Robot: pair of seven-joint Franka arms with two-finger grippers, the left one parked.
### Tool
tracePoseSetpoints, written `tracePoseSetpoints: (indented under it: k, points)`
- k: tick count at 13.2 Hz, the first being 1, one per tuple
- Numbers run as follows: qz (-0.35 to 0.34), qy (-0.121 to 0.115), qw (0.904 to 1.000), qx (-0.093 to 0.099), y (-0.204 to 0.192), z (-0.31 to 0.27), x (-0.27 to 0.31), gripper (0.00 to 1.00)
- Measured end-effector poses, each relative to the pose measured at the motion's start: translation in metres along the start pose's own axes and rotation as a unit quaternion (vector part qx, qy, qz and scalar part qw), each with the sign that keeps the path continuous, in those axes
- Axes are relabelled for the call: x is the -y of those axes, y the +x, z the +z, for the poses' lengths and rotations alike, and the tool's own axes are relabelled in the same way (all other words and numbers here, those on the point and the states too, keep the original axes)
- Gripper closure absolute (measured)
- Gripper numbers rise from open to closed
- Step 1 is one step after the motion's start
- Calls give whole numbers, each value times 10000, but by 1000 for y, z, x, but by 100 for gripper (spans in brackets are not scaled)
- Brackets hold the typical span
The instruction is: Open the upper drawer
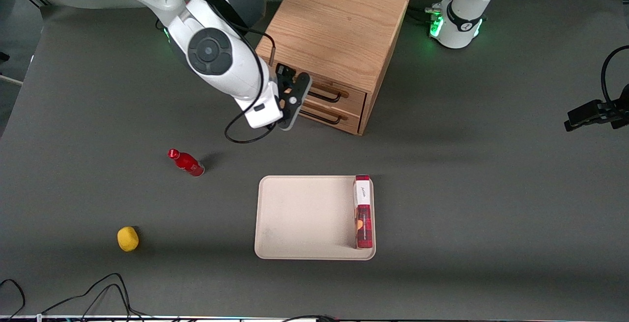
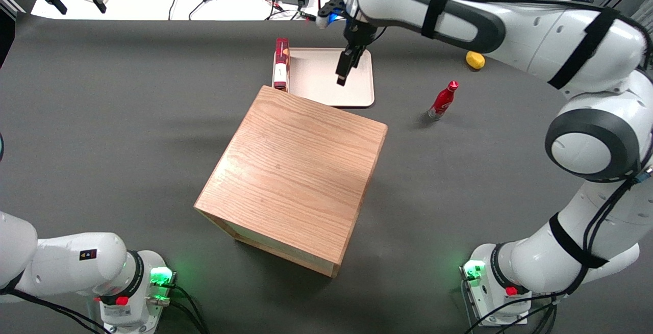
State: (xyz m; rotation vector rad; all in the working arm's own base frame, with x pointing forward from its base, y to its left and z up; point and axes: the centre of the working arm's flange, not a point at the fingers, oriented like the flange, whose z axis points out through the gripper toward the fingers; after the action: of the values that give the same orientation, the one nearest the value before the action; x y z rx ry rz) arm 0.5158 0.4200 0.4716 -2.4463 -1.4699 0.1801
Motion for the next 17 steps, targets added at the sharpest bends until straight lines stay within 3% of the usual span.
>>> tracePoseSetpoints:
  k: [5, 17]
  points:
    - [-98, 30, 9999, -35, 11, 15, 8, 0]
    - [-179, 203, 9995, 187, 20, 50, 14, 0]
